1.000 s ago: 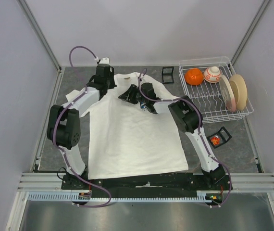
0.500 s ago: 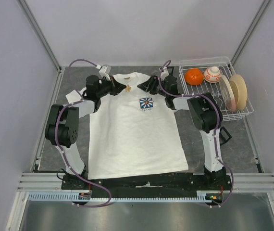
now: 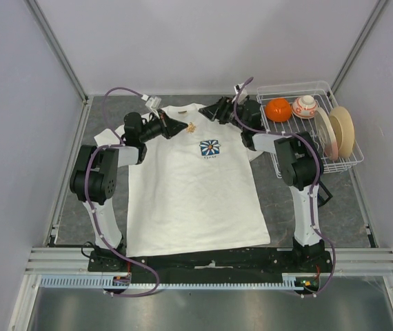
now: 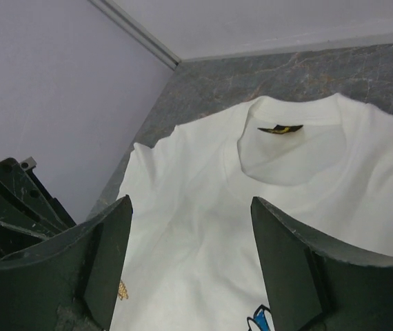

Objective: Remove the brooch from the garment

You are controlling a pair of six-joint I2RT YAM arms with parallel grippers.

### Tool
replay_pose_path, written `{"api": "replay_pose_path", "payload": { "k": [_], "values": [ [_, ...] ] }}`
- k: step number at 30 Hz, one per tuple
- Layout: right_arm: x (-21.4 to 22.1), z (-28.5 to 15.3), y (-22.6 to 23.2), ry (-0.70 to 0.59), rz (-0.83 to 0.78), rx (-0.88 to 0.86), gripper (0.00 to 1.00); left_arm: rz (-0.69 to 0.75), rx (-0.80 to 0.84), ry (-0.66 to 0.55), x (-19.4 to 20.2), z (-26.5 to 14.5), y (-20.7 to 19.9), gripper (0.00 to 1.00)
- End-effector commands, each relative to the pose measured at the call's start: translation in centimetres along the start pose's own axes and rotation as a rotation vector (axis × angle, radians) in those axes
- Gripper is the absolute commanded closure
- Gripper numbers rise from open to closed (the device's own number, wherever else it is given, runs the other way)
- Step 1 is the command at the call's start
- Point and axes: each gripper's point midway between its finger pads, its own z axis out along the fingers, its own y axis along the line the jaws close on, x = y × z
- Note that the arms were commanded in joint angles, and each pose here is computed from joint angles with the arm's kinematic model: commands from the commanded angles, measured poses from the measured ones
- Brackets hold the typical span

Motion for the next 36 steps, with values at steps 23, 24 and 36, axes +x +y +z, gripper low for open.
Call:
{"api": "replay_pose_path", "payload": {
  "k": [23,24,36],
  "values": [
    [1.7,1.3,4.5,0.063,0.075,-0.335,0.32,-0.078,0.103,-0.006,-0.2,0.6,-1.1,0.98],
    [1.9,1.3,4.5,0.069,0.078,-0.338,0.33,-0.078,0.102,-0.006,-0.2,0.6,-1.1,0.98],
    [2.5,0.6,6.4,0.093,0.067,-0.410,0.35,-0.101,0.048,0.002,0.0,0.8,0.1,0.98]
  ]
}}
